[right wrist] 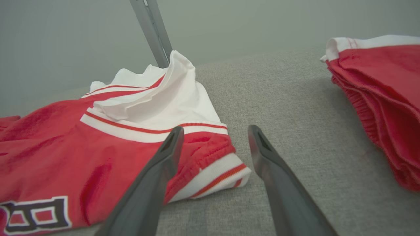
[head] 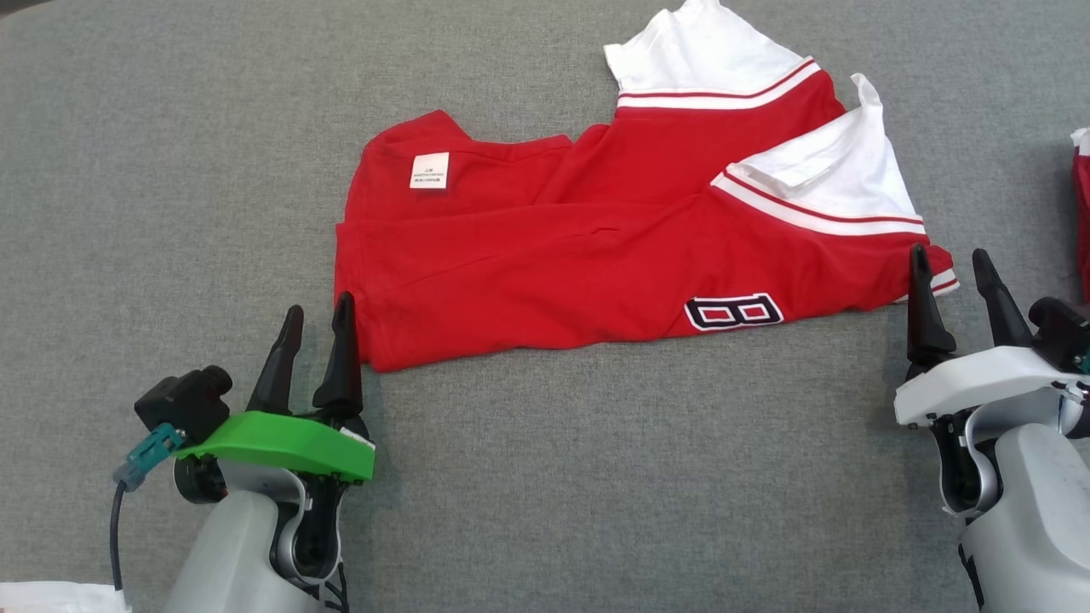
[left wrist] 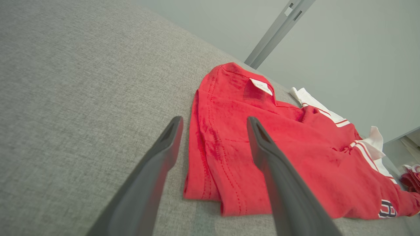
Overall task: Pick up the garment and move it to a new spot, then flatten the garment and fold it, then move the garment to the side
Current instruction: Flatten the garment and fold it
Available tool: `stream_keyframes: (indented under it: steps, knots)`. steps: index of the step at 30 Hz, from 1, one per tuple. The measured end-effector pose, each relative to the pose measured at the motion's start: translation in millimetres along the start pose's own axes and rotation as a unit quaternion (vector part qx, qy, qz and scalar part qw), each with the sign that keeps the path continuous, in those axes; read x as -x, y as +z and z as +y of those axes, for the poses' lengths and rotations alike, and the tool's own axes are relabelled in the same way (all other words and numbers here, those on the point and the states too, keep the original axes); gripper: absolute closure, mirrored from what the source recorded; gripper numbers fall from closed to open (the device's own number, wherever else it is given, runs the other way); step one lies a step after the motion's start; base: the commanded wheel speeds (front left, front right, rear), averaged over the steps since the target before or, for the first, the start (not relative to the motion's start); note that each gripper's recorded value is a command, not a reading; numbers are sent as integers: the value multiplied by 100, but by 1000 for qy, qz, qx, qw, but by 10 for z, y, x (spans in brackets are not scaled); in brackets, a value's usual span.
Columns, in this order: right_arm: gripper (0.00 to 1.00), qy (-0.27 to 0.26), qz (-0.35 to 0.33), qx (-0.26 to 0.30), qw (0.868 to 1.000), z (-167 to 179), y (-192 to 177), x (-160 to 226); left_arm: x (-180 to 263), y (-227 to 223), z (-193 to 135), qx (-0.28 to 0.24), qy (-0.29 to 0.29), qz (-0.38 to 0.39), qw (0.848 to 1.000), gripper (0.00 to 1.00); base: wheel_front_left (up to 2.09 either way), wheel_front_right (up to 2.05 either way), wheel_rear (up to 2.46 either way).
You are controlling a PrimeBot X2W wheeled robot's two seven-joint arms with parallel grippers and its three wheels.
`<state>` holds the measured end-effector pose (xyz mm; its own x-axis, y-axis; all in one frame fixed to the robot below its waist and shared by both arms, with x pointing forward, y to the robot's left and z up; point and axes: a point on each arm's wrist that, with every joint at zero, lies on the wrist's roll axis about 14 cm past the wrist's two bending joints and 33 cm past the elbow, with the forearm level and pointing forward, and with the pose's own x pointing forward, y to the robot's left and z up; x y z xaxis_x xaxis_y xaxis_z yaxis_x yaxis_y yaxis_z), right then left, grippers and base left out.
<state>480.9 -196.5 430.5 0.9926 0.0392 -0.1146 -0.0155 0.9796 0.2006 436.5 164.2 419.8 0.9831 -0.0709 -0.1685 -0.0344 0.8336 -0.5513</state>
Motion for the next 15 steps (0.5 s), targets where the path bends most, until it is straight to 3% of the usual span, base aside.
stream_keyframes:
  steps: [11, 13, 14, 15]
  knots:
    - [0, 9, 28, -3, 1000, 48, -124, -91, 23, 0, -20, -3, -3, 2, 1000, 0, 0, 0, 0]
    - [30, 11, 31, -2, 999, 57, -132, -111, 24, -13, -28, -3, -4, 3, 1000, 0, 0, 0, 0]
    - [30, 12, 33, 0, 999, 62, -138, -117, 26, -17, -31, -3, -5, 4, 1000, 0, 0, 0, 0]
    - [63, 14, 36, 1, 999, 67, -156, -117, 29, -21, -33, -2, -5, 5, 1000, 0, 0, 0, 0]
